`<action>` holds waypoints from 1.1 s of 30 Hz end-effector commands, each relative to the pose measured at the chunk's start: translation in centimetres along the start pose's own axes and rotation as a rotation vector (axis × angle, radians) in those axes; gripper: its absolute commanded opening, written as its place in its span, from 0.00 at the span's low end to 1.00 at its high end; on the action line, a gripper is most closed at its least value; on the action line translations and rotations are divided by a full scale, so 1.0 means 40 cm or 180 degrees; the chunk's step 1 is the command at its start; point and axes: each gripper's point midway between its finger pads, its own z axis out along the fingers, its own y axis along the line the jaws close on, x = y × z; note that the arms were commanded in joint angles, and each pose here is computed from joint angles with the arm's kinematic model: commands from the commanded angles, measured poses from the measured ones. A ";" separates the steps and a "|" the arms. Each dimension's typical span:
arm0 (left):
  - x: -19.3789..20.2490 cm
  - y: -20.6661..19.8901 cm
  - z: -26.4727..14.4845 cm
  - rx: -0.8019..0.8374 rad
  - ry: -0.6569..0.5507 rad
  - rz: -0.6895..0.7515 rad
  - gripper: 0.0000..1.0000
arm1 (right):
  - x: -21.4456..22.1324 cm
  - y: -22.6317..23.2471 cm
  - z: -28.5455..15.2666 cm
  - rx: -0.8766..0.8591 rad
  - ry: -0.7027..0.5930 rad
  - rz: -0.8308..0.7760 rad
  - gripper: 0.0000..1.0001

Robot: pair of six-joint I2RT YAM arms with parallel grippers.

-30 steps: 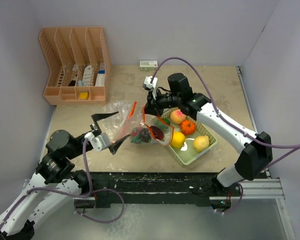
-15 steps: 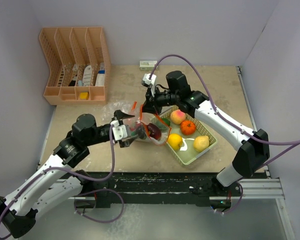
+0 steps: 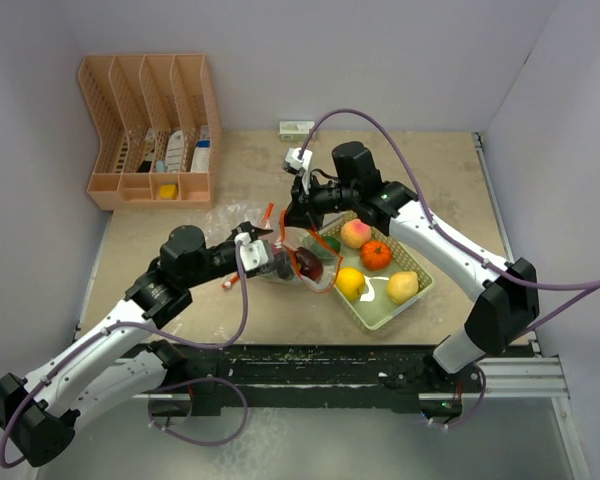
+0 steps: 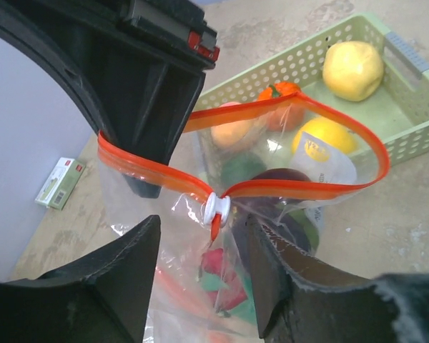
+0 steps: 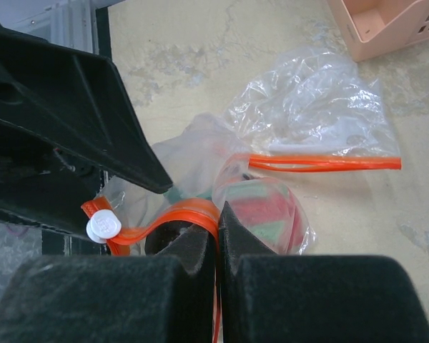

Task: Place the food in the zip-top bag and seal the zipper
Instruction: Adjust the zipper food storage bag at the center of the board.

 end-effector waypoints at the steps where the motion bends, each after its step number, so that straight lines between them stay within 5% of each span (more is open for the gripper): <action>1: -0.002 0.036 0.014 -0.0197 -0.0028 0.0086 0.53 | -0.148 0.049 -0.060 -0.0103 -0.0452 -0.0328 0.00; 9: -0.001 0.052 0.015 -0.0315 -0.0038 0.0089 0.42 | -0.156 0.077 -0.076 -0.0216 -0.0430 -0.0297 0.00; 12: -0.011 0.068 0.015 -0.0413 -0.0082 0.0116 0.18 | -0.149 0.079 -0.077 -0.0227 -0.0409 -0.0287 0.00; 13: -0.012 0.074 0.015 -0.0447 -0.0072 0.0118 0.02 | -0.145 0.077 -0.076 -0.0211 -0.0395 -0.0274 0.00; 18: -0.048 0.099 -0.009 -0.0624 -0.0166 0.0089 0.00 | -0.116 0.054 -0.072 -0.0050 -0.0319 -0.0238 0.03; 24: -0.142 0.123 -0.079 -0.0797 -0.0375 0.0066 0.00 | -0.089 0.002 -0.103 0.0481 -0.0329 -0.0411 0.35; 27: -0.141 0.124 -0.095 -0.0794 -0.0249 0.0006 0.00 | -0.106 0.020 -0.140 0.0573 -0.0571 -0.0682 0.42; 33: -0.120 0.100 -0.082 -0.0590 -0.0040 -0.0238 0.00 | -0.152 0.167 -0.206 0.0013 -0.1076 -0.1378 0.50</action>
